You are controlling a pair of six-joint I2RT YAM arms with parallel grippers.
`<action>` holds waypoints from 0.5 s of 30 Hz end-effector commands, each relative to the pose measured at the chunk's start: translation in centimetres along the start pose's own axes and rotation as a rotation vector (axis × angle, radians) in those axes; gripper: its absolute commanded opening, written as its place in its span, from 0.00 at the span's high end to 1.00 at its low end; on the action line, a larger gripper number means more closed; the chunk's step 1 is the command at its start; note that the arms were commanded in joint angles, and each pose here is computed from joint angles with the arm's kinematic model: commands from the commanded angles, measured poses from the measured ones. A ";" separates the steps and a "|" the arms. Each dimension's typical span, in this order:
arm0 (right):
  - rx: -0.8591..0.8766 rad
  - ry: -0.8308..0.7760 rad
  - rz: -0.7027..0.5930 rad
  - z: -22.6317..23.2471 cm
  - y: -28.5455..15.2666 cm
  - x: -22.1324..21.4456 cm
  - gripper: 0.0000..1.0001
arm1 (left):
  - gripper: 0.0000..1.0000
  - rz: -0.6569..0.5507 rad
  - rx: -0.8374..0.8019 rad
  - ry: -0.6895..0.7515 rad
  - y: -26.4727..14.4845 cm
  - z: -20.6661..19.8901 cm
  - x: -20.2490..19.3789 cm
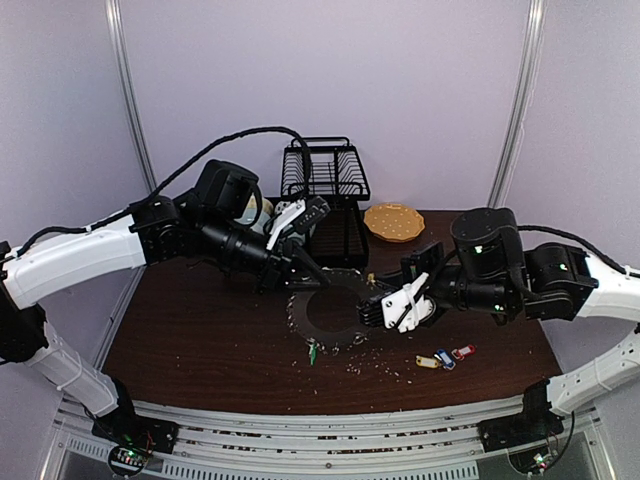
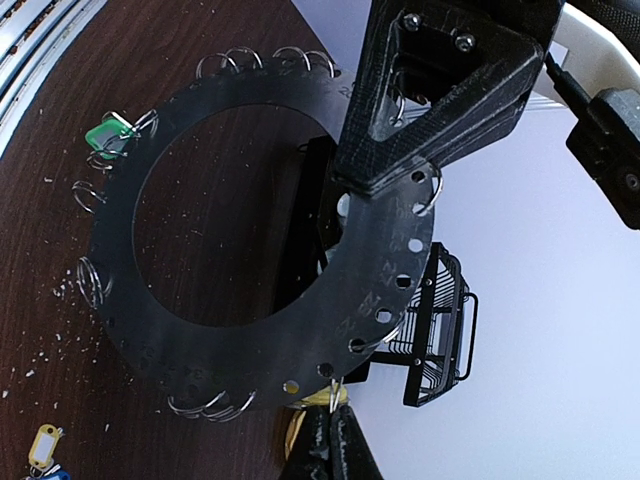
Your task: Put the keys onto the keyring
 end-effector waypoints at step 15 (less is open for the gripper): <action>0.116 0.037 -0.118 0.8 0.2 1.3 1.00 | 1.00 -0.144 -0.110 0.159 -1.3 -2.6 2.9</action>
Point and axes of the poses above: each gripper's point midway between its finger pads, its own y axis out along the fingers, its own z axis along the line the jaws close on, x = y × z, the point moved 9 cm from there along -y, back along the fingers, and after that the axes turned 13 degrees about -y, right-handed, at the moved point
